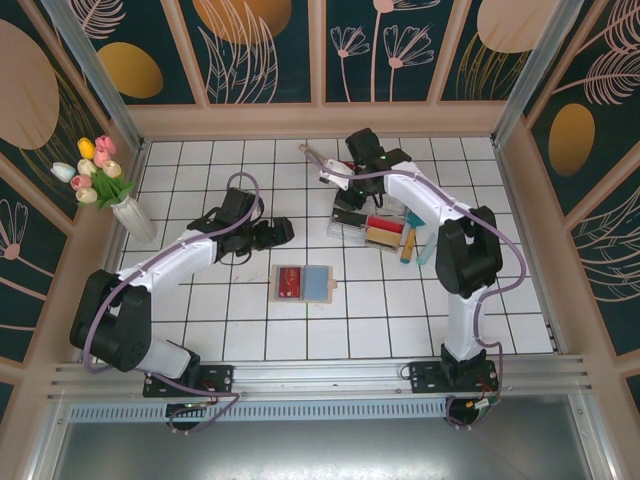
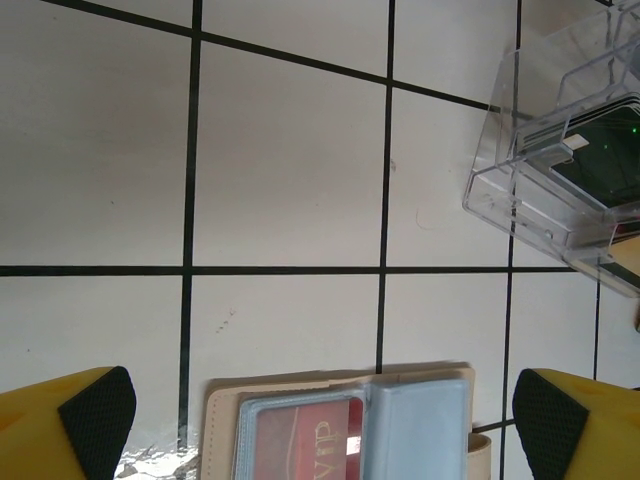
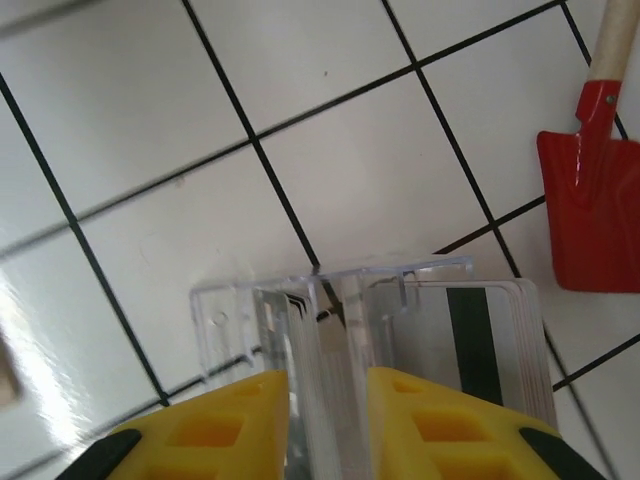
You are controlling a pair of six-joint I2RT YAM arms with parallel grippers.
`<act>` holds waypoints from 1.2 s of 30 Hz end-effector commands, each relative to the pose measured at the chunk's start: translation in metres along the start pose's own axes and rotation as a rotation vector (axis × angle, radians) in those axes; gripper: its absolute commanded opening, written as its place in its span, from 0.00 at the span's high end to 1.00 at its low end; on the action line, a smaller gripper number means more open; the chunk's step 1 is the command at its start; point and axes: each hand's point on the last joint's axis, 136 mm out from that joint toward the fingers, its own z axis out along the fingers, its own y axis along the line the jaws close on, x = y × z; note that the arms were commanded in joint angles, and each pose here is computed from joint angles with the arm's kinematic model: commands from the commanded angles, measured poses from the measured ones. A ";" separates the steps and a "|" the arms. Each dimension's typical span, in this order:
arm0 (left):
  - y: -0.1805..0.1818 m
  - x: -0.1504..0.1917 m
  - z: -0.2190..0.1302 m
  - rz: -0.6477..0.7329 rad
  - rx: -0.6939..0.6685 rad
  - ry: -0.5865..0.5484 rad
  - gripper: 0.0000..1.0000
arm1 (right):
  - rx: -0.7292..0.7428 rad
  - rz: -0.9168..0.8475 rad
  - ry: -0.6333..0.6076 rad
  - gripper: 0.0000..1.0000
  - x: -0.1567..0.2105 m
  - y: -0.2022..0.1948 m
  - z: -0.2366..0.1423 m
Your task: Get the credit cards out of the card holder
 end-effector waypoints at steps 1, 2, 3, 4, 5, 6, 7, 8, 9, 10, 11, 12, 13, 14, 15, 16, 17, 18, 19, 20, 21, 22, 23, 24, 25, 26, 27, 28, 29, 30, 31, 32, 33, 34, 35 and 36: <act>0.006 0.009 -0.005 -0.025 -0.002 0.021 0.02 | -0.011 0.199 -0.164 0.68 -0.033 0.007 -0.041; 0.007 0.011 -0.004 -0.025 -0.004 0.025 0.02 | -0.005 0.251 -0.192 0.68 -0.036 0.008 -0.045; 0.008 0.013 -0.004 -0.025 -0.002 0.030 0.03 | 0.009 0.315 -0.232 0.68 -0.043 0.008 -0.050; 0.010 0.016 -0.004 -0.025 -0.005 0.037 0.05 | 0.029 0.381 -0.273 0.67 -0.049 0.007 -0.054; 0.012 0.019 -0.003 -0.025 -0.008 0.046 0.07 | 0.044 0.436 -0.299 0.66 -0.053 0.008 -0.056; 0.014 0.022 -0.002 -0.028 -0.011 0.052 0.08 | 0.053 0.509 -0.320 0.64 -0.053 0.008 -0.057; 0.017 0.025 -0.001 -0.030 -0.017 0.059 0.10 | 0.033 0.559 -0.331 0.63 -0.058 0.019 -0.055; 0.019 0.028 0.000 -0.033 -0.021 0.065 0.12 | 0.013 0.598 -0.327 0.63 -0.058 0.027 -0.052; 0.021 0.030 0.001 -0.035 -0.024 0.072 0.14 | -0.007 0.656 -0.311 0.63 -0.058 0.035 -0.047; 0.024 0.033 0.002 -0.038 -0.030 0.078 0.15 | -0.020 0.723 -0.288 0.62 -0.056 0.041 -0.042; 0.026 0.036 0.002 -0.043 -0.035 0.082 0.16 | -0.042 0.777 -0.258 0.61 -0.054 0.048 -0.036; 0.028 0.039 0.003 -0.047 -0.038 0.089 0.19 | -0.059 0.850 -0.221 0.61 -0.050 0.054 -0.028; 0.029 0.042 0.003 -0.051 -0.035 0.094 0.20 | -0.071 0.951 -0.184 0.61 -0.045 0.059 -0.018; 0.030 0.043 0.004 -0.055 -0.032 0.096 0.22 | -0.119 1.020 -0.156 0.60 -0.042 0.069 -0.009; 0.031 0.046 0.005 -0.060 -0.028 0.102 0.25 | -0.219 1.058 -0.137 0.53 -0.044 0.087 0.001; 0.032 0.049 0.006 -0.061 -0.025 0.108 0.28 | -0.290 1.097 -0.120 0.49 -0.043 0.102 0.010; 0.034 0.051 0.008 -0.062 -0.028 0.114 0.30 | -0.328 1.130 -0.114 0.46 -0.043 0.113 0.017; 0.037 0.053 0.009 -0.060 -0.039 0.120 0.30 | -0.353 1.153 -0.106 0.46 -0.042 0.125 0.024; 0.039 0.055 0.011 -0.060 -0.045 0.126 0.31 | -0.350 1.175 -0.092 0.45 -0.040 0.133 0.030; 0.040 0.056 0.012 -0.061 -0.050 0.129 0.31 | -0.337 1.193 -0.076 0.44 -0.038 0.139 0.034; 0.042 0.057 0.012 -0.062 -0.055 0.130 0.31 | -0.329 1.206 -0.061 0.44 -0.037 0.145 0.039; 0.043 0.058 0.013 -0.064 -0.057 0.129 0.31 | -0.328 1.221 -0.045 0.44 -0.036 0.151 0.042; 0.045 0.059 0.013 -0.068 -0.060 0.130 0.31 | -0.322 1.238 -0.028 0.44 -0.034 0.155 0.045; 0.045 0.060 0.013 -0.071 -0.058 0.130 0.31 | -0.312 1.258 -0.013 0.45 -0.031 0.160 0.048; 0.046 0.061 0.014 -0.075 -0.056 0.129 0.31 | -0.297 1.275 0.002 0.46 -0.028 0.164 0.051; 0.047 0.062 0.014 -0.082 -0.057 0.131 0.31 | -0.277 1.295 0.016 0.48 -0.023 0.168 0.054; 0.046 0.064 0.015 -0.088 -0.052 0.135 0.32 | -0.268 1.308 0.024 0.49 -0.020 0.173 0.056; 0.047 0.066 0.015 -0.096 -0.047 0.139 0.33 | -0.258 1.324 0.034 0.51 -0.016 0.176 0.058; 0.046 0.067 0.016 -0.107 -0.038 0.140 0.36 | -0.244 1.347 0.051 0.54 -0.010 0.180 0.061; 0.044 0.069 0.016 -0.115 -0.023 0.147 0.41 | -0.237 1.364 0.065 0.57 -0.004 0.184 0.063; 0.042 0.071 0.017 -0.122 -0.010 0.154 0.44 | -0.236 1.376 0.075 0.60 0.000 0.188 0.064; 0.042 0.073 0.017 -0.132 0.001 0.160 0.47 | -0.227 1.390 0.088 0.63 0.007 0.191 0.065; 0.040 0.075 0.017 -0.141 0.012 0.165 0.51 | -0.218 1.398 0.093 0.67 0.012 0.193 0.066; 0.039 0.076 0.017 -0.146 0.021 0.167 0.54 | -0.216 1.403 0.101 0.70 0.016 0.195 0.066; 0.038 0.077 0.017 -0.152 0.030 0.171 0.57 | -0.215 1.404 0.111 0.72 0.020 0.198 0.066; 0.037 0.077 0.016 -0.154 0.037 0.171 0.60 | -0.219 1.406 0.119 0.74 0.024 0.200 0.066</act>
